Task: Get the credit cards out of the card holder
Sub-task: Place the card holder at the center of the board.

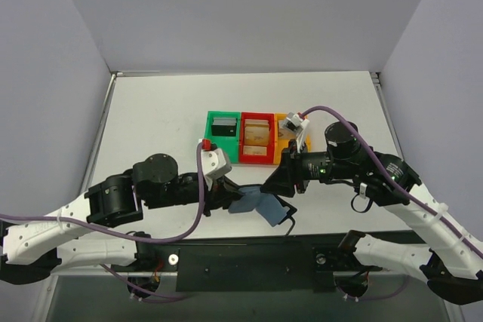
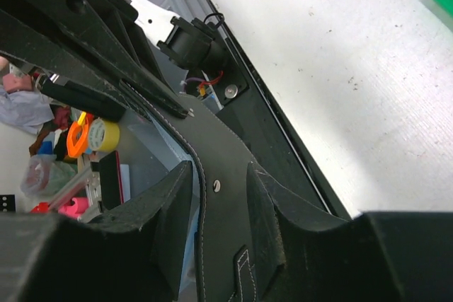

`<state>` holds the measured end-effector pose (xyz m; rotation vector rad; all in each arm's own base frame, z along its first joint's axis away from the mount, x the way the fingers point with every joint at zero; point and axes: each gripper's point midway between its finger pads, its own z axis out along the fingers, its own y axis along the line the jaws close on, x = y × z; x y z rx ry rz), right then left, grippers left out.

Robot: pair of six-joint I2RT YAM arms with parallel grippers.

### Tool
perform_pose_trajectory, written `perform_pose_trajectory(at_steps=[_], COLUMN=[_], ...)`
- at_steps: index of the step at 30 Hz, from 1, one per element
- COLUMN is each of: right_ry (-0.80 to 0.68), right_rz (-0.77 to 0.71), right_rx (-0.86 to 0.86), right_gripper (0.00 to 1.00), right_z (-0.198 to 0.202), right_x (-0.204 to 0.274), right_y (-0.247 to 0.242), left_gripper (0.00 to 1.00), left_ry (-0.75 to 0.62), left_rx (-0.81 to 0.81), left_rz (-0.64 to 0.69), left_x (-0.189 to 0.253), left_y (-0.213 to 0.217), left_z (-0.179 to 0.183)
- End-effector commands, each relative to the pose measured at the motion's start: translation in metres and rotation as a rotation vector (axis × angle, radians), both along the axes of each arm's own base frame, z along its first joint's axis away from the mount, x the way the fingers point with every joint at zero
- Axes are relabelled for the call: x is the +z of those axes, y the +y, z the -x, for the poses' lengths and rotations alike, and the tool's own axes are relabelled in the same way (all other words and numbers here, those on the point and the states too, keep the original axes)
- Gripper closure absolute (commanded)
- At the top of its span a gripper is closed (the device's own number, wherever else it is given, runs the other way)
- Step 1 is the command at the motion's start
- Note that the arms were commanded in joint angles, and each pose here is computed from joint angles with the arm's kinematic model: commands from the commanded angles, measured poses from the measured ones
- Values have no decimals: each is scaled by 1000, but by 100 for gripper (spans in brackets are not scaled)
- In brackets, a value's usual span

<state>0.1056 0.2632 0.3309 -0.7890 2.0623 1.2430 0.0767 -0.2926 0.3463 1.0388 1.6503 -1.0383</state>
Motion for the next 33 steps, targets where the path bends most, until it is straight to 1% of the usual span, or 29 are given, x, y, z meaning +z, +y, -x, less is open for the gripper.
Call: perform_pose_trajectory(at_steps=[1, 4, 10, 15, 16, 17, 23, 26, 27, 28, 29, 30, 32, 33], right_ry=[3, 10, 18, 26, 29, 29, 50, 66, 70, 71, 69, 68, 60, 61], right_rz=[-33, -29, -29, -30, -28, -27, -21, -22, -24, -24, -23, -25, -38, -40], right_rx=[33, 37, 42, 38, 36, 36, 47, 69, 78, 76, 73, 73, 69, 73], right_gripper=[68, 69, 77, 92, 98, 100, 100, 100, 94, 74, 69, 60, 53, 52], right_z=[4, 4, 5, 4, 3, 3, 5, 8, 9, 9, 8, 8, 9, 9], right_x=[4, 3, 2, 3, 3, 3, 2, 1, 1, 1, 1, 2, 7, 7], right_y=[3, 3, 3, 2, 2, 2, 2, 4, 5, 5, 5, 4, 3, 3], left_gripper=[100, 100, 100, 100, 100, 100, 99, 100, 100, 100, 100, 100, 100, 100], left_ry=[-27, -20, -11, -6, -6, -4, -11, -18, -11, -9, -5, 0, 4, 11], left_rx=[-29, -37, -50, -51, -52, -60, -72, -89, -104, -114, -115, -115, -119, -119], left_rz=[163, 176, 202, 199, 200, 199, 193, 220, 223, 230, 232, 227, 226, 226], left_x=[41, 41, 45, 42, 43, 42, 41, 45, 44, 44, 44, 42, 41, 41], left_y=[1, 1, 3, 2, 2, 2, 2, 3, 3, 2, 2, 1, 1, 1], left_z=[3, 3, 3, 1, 1, 2, 4, 7, 10, 11, 11, 10, 10, 11])
